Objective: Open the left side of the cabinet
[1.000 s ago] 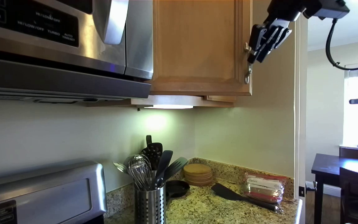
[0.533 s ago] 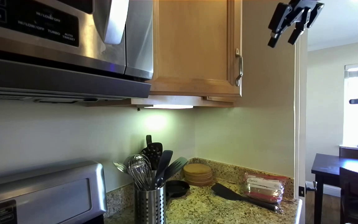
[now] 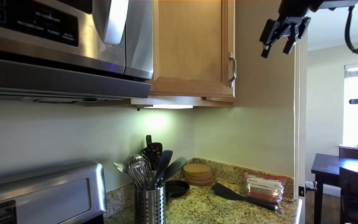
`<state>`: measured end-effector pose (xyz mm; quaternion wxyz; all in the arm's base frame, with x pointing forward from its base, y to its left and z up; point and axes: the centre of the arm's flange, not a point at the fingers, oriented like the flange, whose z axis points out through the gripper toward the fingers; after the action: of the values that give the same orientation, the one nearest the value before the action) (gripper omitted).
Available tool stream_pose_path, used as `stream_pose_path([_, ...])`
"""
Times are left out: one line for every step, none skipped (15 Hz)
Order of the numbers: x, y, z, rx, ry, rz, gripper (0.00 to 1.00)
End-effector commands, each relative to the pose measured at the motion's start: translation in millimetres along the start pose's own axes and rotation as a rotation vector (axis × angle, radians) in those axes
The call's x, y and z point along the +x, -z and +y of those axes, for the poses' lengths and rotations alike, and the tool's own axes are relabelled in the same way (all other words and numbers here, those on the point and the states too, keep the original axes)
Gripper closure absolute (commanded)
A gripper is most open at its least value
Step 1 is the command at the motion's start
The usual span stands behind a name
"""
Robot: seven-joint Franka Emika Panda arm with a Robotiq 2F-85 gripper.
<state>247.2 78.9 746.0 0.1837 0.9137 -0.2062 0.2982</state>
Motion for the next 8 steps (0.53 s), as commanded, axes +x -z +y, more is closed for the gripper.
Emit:
stream_pose_path([28.6, -35.5, -9.2, 0.022, 0.022, -0.013, 0.0])
stream_pose_path([36.1, -43.6, -10.8, 0.027, 0.021, -0.022, 0.0])
stream_pose_path([42.9, -51.5, -9.9, 0.028, 0.014, -0.025, 0.0])
stream_pose_path([49.8, -59.8, -4.0, 0.028, 0.0, -0.032, 0.0])
stream_pose_path([55.9, -67.9, 2.5, 0.028, -0.013, -0.039, 0.0])
stream_pose_path([61.9, -78.6, 13.3, 0.014, -0.035, -0.046, 0.0])
stream_pose_path([68.2, -87.4, 24.8, -0.004, -0.054, -0.051, 0.0])
stream_pose_path([77.3, -117.0, 33.2, -0.018, -0.074, -0.058, 0.0])
